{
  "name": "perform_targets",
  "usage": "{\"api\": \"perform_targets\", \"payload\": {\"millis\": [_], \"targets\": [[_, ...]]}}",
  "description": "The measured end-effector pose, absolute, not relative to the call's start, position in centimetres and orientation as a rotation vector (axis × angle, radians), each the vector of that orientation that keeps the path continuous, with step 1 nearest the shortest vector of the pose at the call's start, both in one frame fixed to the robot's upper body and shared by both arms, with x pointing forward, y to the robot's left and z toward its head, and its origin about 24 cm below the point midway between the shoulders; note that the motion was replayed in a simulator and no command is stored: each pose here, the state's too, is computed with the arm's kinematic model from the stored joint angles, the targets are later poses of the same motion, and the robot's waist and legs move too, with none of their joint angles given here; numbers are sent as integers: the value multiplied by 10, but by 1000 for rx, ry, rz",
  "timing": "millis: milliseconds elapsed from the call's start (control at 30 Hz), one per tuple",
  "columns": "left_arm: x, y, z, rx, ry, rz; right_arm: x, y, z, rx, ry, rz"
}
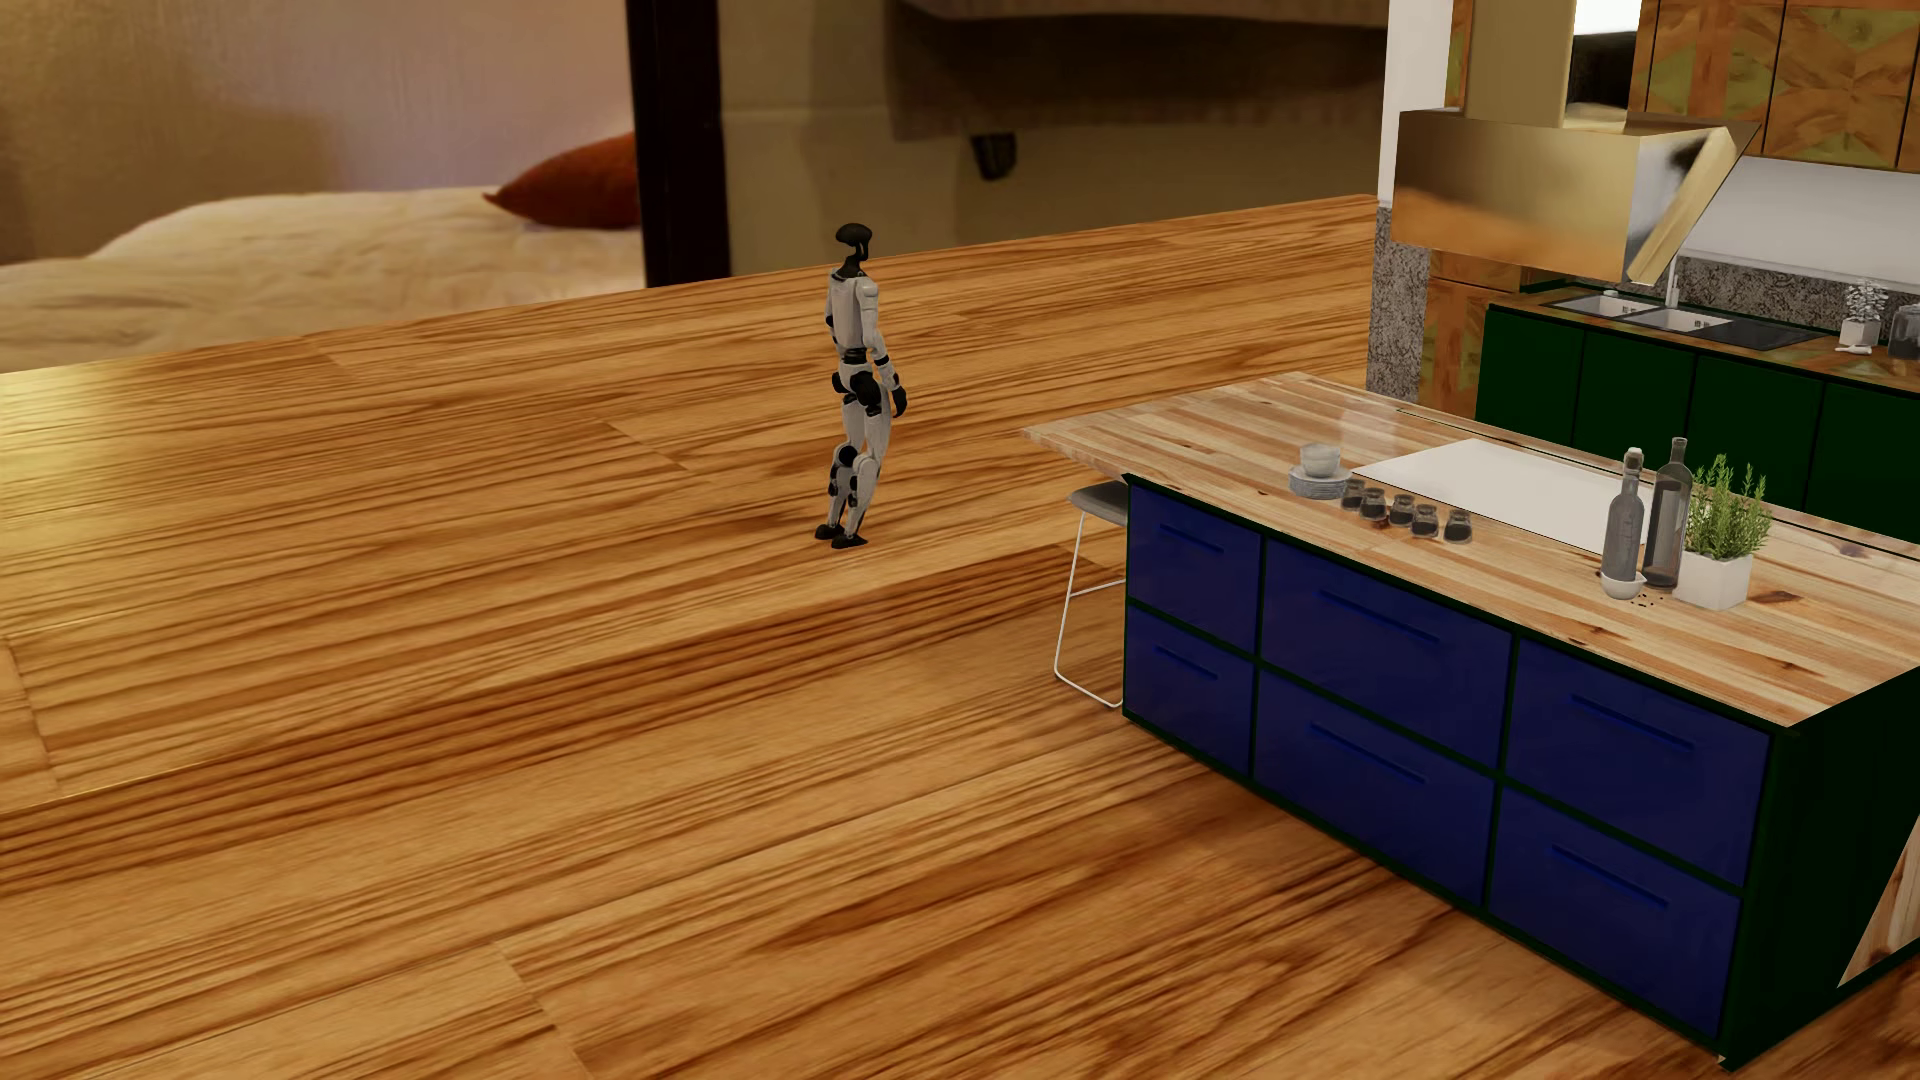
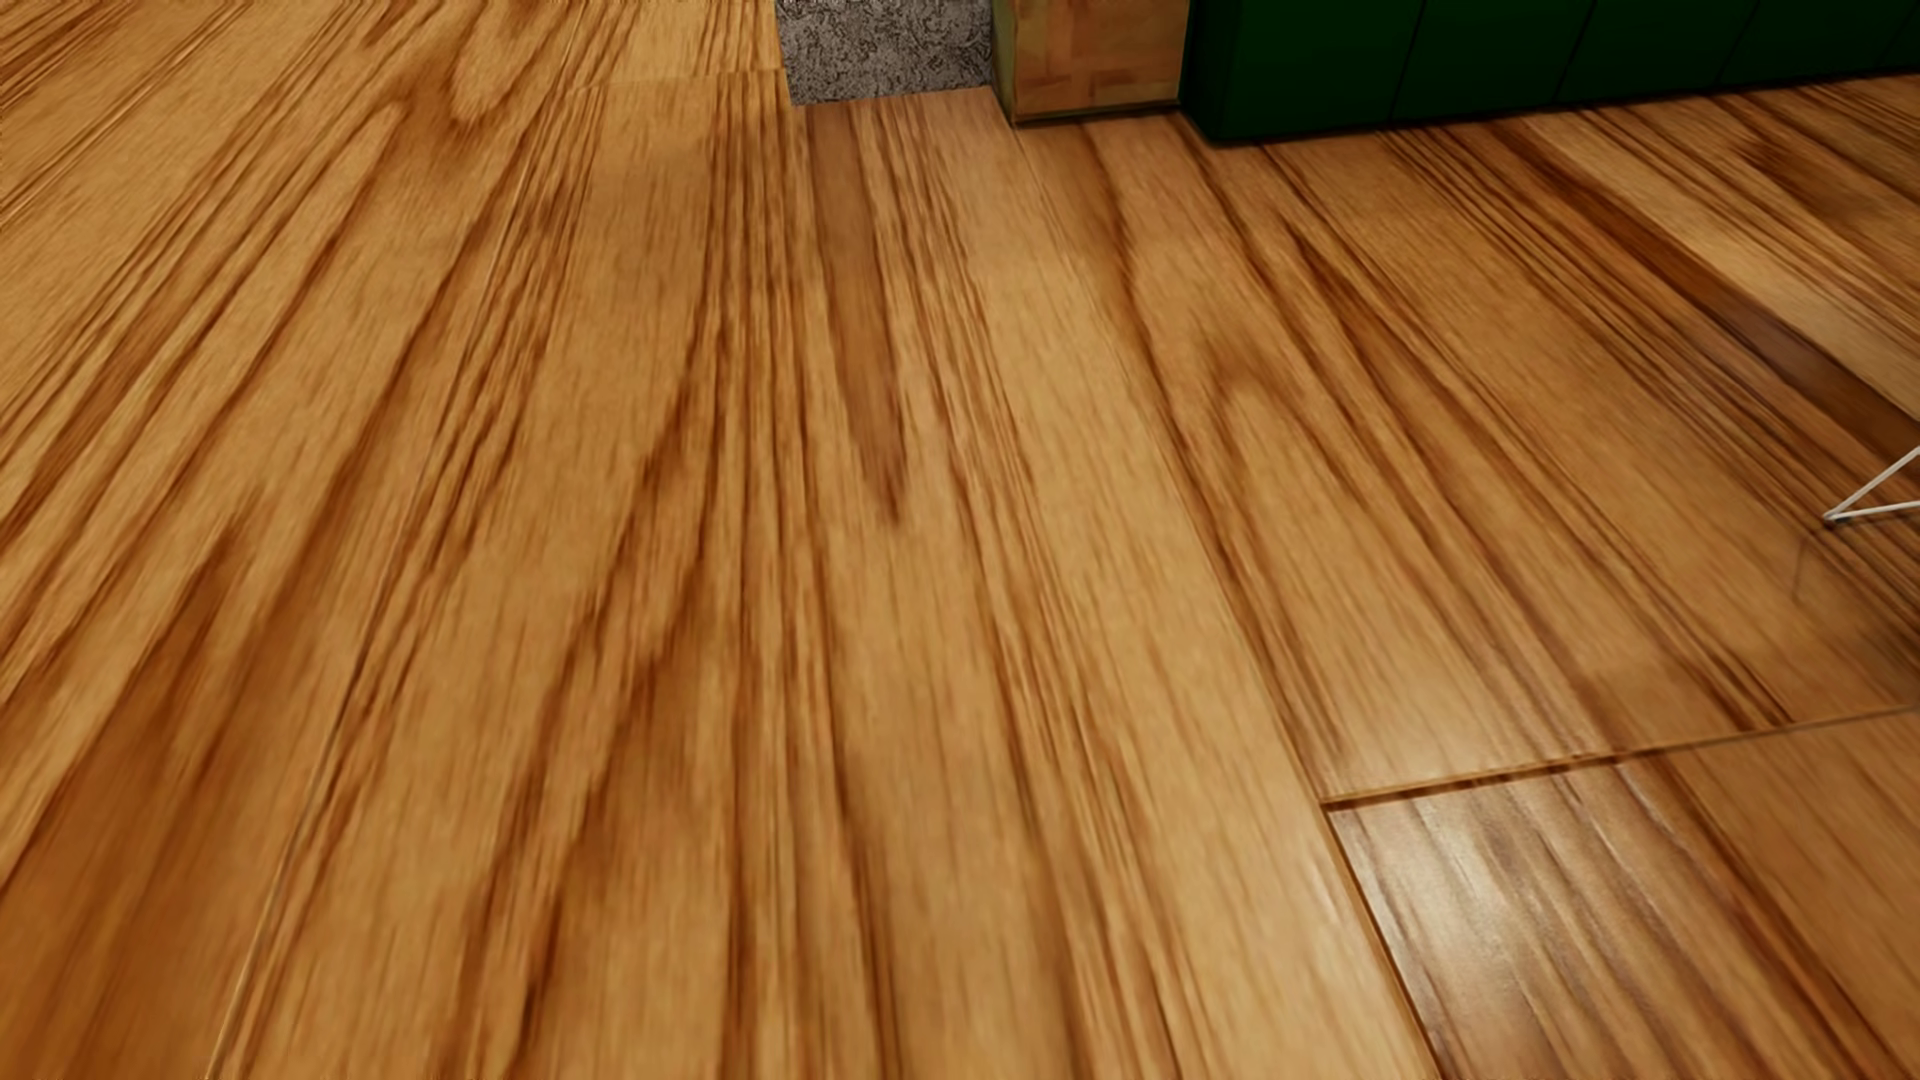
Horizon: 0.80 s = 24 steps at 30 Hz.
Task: Stand still
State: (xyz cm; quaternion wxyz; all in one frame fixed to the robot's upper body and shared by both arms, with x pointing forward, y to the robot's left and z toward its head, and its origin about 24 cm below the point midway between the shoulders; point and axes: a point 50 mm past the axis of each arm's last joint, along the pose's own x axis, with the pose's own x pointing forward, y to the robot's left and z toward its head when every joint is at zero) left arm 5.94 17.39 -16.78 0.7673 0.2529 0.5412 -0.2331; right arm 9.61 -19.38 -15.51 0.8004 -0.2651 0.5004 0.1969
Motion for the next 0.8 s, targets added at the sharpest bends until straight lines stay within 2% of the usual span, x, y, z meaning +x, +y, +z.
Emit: {"api": "perform_targets", "payload": {"millis": [800], "targets": [[52, 180, -169, 547, 1207, -485, 90, -193, -157, -565, 1088, 430]]}}
